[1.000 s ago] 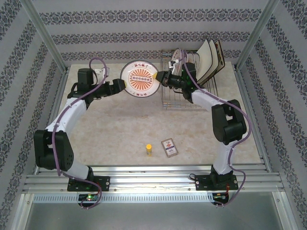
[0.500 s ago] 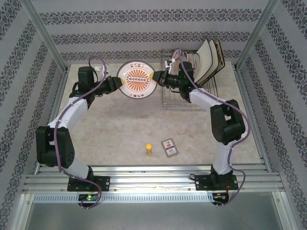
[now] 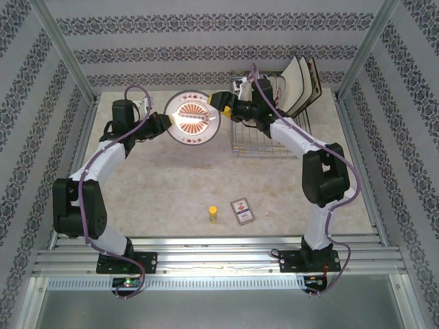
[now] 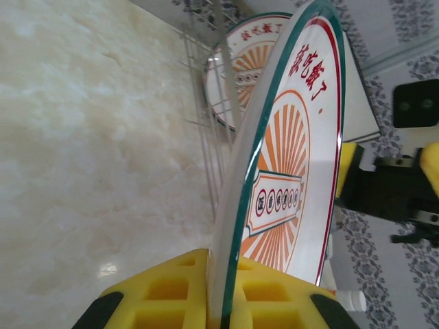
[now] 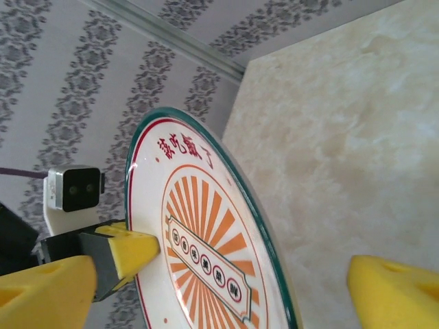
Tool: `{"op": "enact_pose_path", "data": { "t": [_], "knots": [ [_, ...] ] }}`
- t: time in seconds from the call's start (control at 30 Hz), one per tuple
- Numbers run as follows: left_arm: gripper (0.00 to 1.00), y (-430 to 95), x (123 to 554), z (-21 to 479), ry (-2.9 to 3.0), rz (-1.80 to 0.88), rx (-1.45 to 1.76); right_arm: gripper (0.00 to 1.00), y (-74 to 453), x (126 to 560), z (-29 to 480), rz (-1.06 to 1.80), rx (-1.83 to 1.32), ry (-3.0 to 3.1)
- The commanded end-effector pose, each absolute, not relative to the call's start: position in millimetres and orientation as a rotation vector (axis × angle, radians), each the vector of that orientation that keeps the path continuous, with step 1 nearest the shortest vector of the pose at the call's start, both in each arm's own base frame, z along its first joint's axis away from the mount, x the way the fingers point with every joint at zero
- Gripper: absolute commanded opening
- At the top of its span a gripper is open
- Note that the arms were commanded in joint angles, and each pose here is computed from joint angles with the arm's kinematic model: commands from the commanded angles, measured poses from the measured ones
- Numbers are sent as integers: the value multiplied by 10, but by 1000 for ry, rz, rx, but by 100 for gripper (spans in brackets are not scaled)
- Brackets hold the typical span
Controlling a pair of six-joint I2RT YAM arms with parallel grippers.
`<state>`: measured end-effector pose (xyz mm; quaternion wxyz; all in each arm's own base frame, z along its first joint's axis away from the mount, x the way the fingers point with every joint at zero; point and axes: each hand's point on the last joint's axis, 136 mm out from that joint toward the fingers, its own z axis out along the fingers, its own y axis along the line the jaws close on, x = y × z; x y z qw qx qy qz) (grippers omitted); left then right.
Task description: Unload the plates from the dish rack
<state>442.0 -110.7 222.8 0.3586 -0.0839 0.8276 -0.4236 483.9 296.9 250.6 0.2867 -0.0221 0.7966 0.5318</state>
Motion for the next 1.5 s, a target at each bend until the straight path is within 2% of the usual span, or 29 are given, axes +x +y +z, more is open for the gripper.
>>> {"op": "enact_pose_path", "data": {
  "t": [0.0, 0.27, 0.53, 1.0, 1.47],
  "knots": [
    [0, -748, 4462, 2568, 1991, -1015, -311, 98, 2702, 4804, 2650, 1173, -79, 2198],
    [0, 229, 4383, 2379, 1816, -809, -737, 98, 1903, 4669, 2640, 451, -120, 2375],
    [0, 793, 4371, 2037, 1709, -677, -999, 98, 1314, 4457, 2691, 14, -175, 2468],
    [0, 1387, 4616, 1431, 1583, -602, -1229, 98, 938, 4223, 2613, -55, -146, 2523],
    [0, 1624, 5181, 1045, 1595, -601, -1321, 98, 850, 4083, 2678, -89, -131, 2548]
  ]
}}
